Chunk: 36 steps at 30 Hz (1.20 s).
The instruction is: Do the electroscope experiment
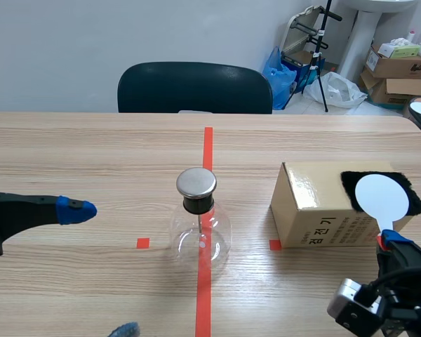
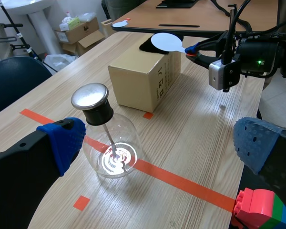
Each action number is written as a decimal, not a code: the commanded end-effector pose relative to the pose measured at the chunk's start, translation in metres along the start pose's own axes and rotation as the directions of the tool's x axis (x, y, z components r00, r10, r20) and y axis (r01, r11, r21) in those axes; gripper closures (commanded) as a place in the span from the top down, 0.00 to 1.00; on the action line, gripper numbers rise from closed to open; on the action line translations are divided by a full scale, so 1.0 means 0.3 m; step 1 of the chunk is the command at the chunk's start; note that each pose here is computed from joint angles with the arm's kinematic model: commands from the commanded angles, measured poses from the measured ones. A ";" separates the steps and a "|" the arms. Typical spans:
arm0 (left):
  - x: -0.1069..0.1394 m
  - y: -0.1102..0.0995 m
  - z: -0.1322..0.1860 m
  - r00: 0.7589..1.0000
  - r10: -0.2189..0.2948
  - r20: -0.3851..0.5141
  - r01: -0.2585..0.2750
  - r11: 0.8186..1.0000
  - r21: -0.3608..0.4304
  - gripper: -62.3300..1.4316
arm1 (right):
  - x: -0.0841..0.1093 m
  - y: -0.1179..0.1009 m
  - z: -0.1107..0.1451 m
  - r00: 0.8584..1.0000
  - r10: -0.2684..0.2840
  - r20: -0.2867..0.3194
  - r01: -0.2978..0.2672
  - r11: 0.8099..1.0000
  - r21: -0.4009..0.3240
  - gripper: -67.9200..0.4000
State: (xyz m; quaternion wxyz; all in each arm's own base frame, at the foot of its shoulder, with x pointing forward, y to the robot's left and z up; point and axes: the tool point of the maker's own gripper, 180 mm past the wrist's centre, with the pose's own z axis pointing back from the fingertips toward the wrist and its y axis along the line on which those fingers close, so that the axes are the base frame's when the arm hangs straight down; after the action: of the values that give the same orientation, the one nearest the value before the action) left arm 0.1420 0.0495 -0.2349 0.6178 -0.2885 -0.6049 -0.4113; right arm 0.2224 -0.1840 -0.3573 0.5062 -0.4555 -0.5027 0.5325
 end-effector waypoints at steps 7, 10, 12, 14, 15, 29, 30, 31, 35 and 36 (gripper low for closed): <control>0.019 -0.031 -0.015 0.999 0.033 0.036 -0.032 0.999 -0.019 1.00 | -0.013 -0.046 -0.010 0.997 0.077 -0.016 -0.077 0.996 -0.049 0.02; 0.017 -0.032 -0.015 0.999 0.033 0.032 -0.033 0.999 -0.020 1.00 | -0.015 -0.076 -0.022 0.996 0.073 -0.046 -0.076 0.994 -0.074 0.02; 0.017 -0.033 -0.015 0.999 0.033 0.032 -0.033 0.999 -0.020 1.00 | -0.009 -0.097 -0.032 0.995 0.083 -0.061 -0.088 0.992 -0.090 0.02; 0.017 -0.031 -0.015 0.999 0.030 0.031 -0.029 0.999 -0.022 1.00 | 0.000 -0.123 -0.038 0.994 0.088 -0.069 -0.095 0.990 -0.109 0.02; 0.012 -0.027 -0.017 0.999 0.025 0.023 -0.025 0.999 -0.021 1.00 | 0.006 -0.140 -0.043 0.993 0.092 -0.070 -0.100 0.987 -0.122 0.02; -0.185 0.045 -0.011 0.985 -0.036 -0.168 0.017 0.993 -0.113 0.07 | 0.183 -0.322 -0.078 0.994 0.108 -0.027 -0.112 0.956 -0.273 0.02; -0.199 0.047 -0.013 0.986 -0.025 -0.164 0.006 0.993 -0.118 0.07 | 0.200 -0.330 -0.080 0.994 0.109 -0.020 -0.110 0.954 -0.280 0.02; -0.216 0.049 -0.017 0.987 -0.012 -0.160 -0.007 0.993 -0.122 0.07 | 0.213 -0.337 -0.080 0.995 0.098 -0.017 -0.098 0.953 -0.287 0.02; -0.294 0.061 -0.042 0.985 0.036 -0.168 -0.059 0.989 -0.133 0.07 | 0.258 -0.346 -0.082 0.999 0.046 -0.014 -0.049 0.954 -0.297 0.02; -0.313 0.065 -0.049 0.984 0.046 -0.170 -0.070 0.988 -0.138 0.07 | 0.268 -0.346 -0.081 0.999 0.034 -0.014 -0.037 0.954 -0.297 0.02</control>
State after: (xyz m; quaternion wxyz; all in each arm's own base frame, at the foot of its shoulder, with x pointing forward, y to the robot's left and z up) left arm 0.1667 0.0689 -0.3370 0.6697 -0.3057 -0.4922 -0.4646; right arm 0.2491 -0.1013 -0.2710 0.4439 -0.5202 -0.5489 0.4807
